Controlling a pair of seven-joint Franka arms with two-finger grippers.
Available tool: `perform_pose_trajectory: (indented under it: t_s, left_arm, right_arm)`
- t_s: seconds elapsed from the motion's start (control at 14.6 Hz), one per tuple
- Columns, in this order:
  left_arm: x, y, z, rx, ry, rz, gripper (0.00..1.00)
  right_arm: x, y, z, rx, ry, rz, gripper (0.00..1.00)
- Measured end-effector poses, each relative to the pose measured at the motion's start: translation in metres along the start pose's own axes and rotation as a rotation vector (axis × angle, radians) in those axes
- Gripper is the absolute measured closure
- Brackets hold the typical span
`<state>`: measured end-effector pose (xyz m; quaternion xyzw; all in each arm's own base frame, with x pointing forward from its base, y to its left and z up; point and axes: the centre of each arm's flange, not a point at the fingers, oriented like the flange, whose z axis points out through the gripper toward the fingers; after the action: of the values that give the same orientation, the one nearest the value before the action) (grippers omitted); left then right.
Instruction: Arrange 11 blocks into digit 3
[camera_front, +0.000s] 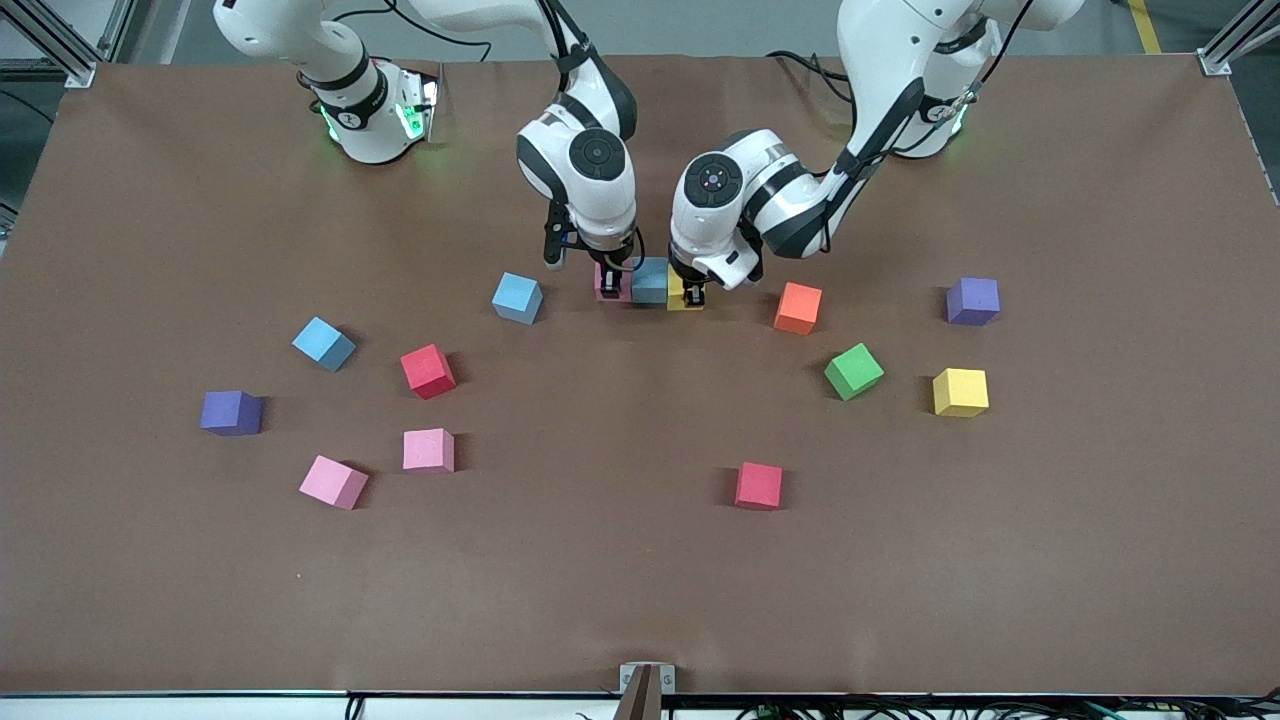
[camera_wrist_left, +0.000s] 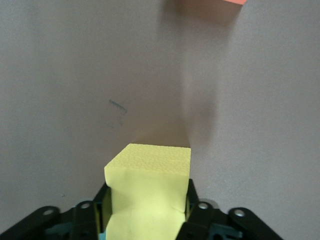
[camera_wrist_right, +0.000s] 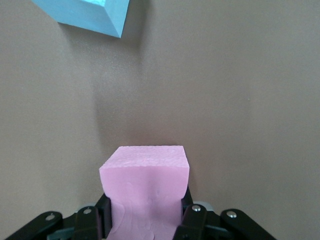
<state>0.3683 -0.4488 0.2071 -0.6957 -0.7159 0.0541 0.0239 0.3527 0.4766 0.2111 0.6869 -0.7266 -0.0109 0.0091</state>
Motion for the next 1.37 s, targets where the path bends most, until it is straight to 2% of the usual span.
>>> perform_pose_trajectory:
  t_s: [0.07, 0.14, 0.27, 0.41, 0.48, 0.89, 1.03, 1.17, 1.24, 1.37]
  left_arm:
    - [-0.001, -0.001, 0.001, 0.001, 0.000, 0.003, 0.28]
    - [-0.004, -0.002, 0.000, 0.000, -0.002, 0.006, 0.19]
    - [-0.008, 0.000, -0.004, -0.007, -0.010, 0.007, 0.04]
    - [-0.011, 0.003, -0.011, -0.007, -0.005, 0.006, 0.00]
    - [-0.012, 0.004, -0.016, -0.005, 0.004, 0.006, 0.00]
    - [-0.012, 0.001, -0.088, -0.015, 0.091, 0.011, 0.00]
    - [-0.008, 0.019, -0.130, -0.017, 0.115, 0.015, 0.00]
    - [0.006, 0.054, -0.174, -0.024, 0.107, 0.051, 0.00]
    - [0.017, 0.073, -0.194, -0.032, 0.095, 0.083, 0.00]
    - [0.046, 0.113, -0.229, -0.062, 0.065, 0.176, 0.00]
  right_arm:
    - [0.000, 0.000, 0.000, 0.000, 0.000, -0.001, 0.48]
    - [-0.001, 0.001, 0.000, -0.002, 0.002, -0.002, 0.43]
    - [-0.003, 0.006, 0.000, -0.012, 0.037, -0.031, 0.26]
    - [-0.006, 0.012, -0.002, -0.018, 0.084, -0.072, 0.06]
    - [-0.008, 0.013, -0.004, -0.019, 0.096, -0.083, 0.00]
    - [-0.018, 0.009, -0.018, -0.024, 0.097, -0.087, 0.00]
    - [-0.021, 0.007, -0.033, -0.038, 0.107, -0.085, 0.00]
    - [-0.020, -0.001, -0.057, -0.042, 0.116, -0.080, 0.00]
    - [-0.017, -0.009, -0.071, -0.024, 0.119, -0.081, 0.00]
    - [-0.005, -0.034, -0.098, 0.058, 0.138, -0.102, 0.00]
